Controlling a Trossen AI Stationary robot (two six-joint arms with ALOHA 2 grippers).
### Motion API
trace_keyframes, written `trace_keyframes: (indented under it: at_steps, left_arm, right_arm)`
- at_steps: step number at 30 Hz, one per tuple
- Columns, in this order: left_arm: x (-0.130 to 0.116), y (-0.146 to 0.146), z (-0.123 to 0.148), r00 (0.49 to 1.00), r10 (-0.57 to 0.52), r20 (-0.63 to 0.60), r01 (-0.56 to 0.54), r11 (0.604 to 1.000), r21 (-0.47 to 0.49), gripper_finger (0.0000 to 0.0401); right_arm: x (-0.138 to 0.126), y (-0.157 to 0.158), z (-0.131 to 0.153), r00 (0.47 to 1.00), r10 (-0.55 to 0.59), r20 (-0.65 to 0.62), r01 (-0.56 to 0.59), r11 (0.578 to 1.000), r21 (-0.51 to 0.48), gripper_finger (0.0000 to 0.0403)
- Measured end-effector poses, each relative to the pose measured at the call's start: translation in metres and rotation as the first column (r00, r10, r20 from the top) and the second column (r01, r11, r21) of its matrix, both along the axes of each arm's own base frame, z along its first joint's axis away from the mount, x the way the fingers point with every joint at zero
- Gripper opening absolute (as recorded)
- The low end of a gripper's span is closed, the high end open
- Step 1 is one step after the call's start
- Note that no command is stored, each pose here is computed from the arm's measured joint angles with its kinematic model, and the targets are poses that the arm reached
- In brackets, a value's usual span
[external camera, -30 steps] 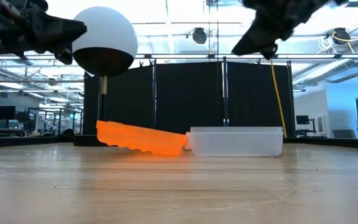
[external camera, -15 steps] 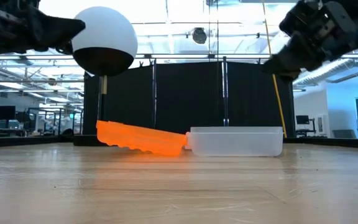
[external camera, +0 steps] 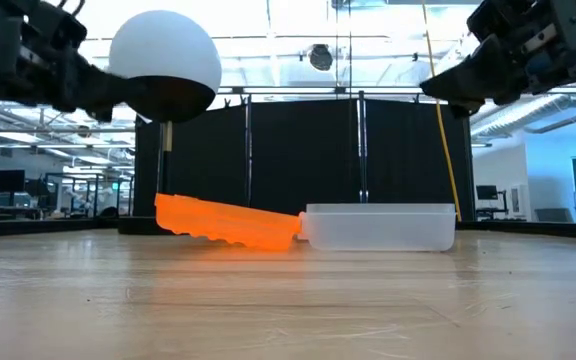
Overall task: Pick & place school supplies into a supply box
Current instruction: Return to Home Position
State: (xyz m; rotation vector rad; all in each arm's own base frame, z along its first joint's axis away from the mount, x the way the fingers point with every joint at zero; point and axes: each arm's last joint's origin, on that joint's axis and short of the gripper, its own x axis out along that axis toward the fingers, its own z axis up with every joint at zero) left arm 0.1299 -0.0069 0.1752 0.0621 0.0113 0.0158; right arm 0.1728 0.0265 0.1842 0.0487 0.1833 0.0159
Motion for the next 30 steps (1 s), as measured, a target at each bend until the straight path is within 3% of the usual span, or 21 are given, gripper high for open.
trace_keyframes:
  at_steps: [8, 11, 15, 20, 23, 30]
  left_arm:
    - [-0.002, 0.001, -0.017, 0.985, 0.019, -0.172, -0.023, 0.999, -0.023, 0.0046]
    - [-0.002, 0.000, -0.015, 0.988, 0.011, -0.157, -0.020, 0.998, -0.055, 0.0044]
    - [-0.004, -0.006, 0.000, 0.995, -0.013, -0.099, 0.011, 1.000, -0.018, 0.0010]
    - [-0.013, -0.018, 0.024, 0.993, -0.117, -0.024, 0.119, 0.987, 0.112, 0.0004]
    - [-0.021, -0.021, 0.031, 0.992, -0.122, 0.032, 0.115, 0.980, 0.162, 0.0004]
    - [-0.033, -0.024, 0.018, 0.986, -0.150, 0.070, 0.133, 0.970, 0.202, 0.0003]
  right_arm:
    - [-0.005, -0.001, 0.011, 0.997, 0.010, 0.074, -0.007, 0.999, -0.041, 0.0000]
    - [-0.008, -0.001, 0.014, 0.995, 0.013, 0.095, -0.007, 0.998, -0.055, 0.0000]
    - [-0.011, -0.001, 0.018, 0.993, 0.027, 0.111, -0.019, 0.997, -0.074, 0.0000]
    - [-0.024, 0.000, 0.023, 0.992, 0.047, 0.119, -0.032, 0.992, -0.126, 0.0000]
    - [-0.033, 0.000, 0.028, 0.988, 0.063, 0.140, -0.046, 0.992, -0.121, 0.0000]
    - [-0.048, -0.001, 0.010, 0.970, 0.090, 0.227, -0.057, 0.987, -0.149, 0.0000]
